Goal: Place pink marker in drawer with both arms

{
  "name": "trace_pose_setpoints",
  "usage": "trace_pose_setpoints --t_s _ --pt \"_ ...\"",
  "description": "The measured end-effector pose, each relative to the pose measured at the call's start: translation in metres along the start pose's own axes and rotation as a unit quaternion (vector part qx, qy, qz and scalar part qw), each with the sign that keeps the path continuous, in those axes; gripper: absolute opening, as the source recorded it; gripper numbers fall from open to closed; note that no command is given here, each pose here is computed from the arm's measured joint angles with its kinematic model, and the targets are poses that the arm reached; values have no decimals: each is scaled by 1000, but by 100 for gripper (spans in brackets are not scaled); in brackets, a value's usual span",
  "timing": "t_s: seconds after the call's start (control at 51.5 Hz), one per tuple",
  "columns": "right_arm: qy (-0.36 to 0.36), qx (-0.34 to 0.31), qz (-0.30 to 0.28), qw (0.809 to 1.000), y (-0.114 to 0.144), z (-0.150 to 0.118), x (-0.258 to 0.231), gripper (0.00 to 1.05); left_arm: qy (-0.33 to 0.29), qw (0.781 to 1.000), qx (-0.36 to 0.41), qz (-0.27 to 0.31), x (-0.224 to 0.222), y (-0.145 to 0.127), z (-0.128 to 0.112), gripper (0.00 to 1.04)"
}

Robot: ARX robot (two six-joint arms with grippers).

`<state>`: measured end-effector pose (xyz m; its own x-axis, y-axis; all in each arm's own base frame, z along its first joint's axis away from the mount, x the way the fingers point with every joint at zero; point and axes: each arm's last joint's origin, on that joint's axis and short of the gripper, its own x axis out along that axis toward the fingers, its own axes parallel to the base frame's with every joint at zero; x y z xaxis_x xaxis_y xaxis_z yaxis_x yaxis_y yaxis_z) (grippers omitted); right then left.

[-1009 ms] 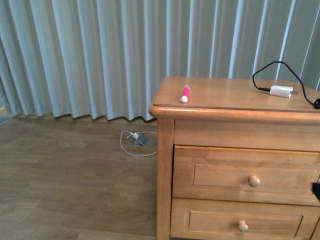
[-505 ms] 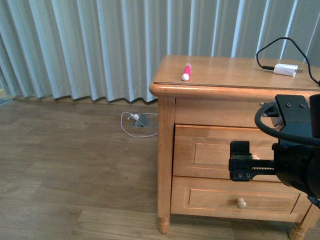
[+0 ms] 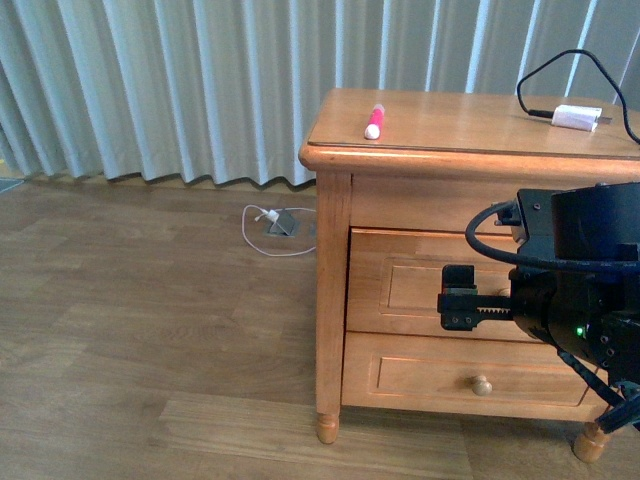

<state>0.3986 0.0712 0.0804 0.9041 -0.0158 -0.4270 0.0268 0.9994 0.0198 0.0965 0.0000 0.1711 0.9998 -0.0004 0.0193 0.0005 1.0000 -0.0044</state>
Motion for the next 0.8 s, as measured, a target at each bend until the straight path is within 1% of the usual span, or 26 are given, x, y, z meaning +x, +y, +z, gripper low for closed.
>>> trace_pose_setpoints --t_s 0.155,0.349,0.796 --pt "0 -1 -4 1000 -4 -2 10 96 0 1000 0 0 0 0 0 99" --pt "-9 -6 1 1000 -3 2 18 96 0 1000 0 0 0 0 0 99" --pt "3 -14 -3 1000 -6 -4 29 96 0 1000 0 0 0 0 0 99"
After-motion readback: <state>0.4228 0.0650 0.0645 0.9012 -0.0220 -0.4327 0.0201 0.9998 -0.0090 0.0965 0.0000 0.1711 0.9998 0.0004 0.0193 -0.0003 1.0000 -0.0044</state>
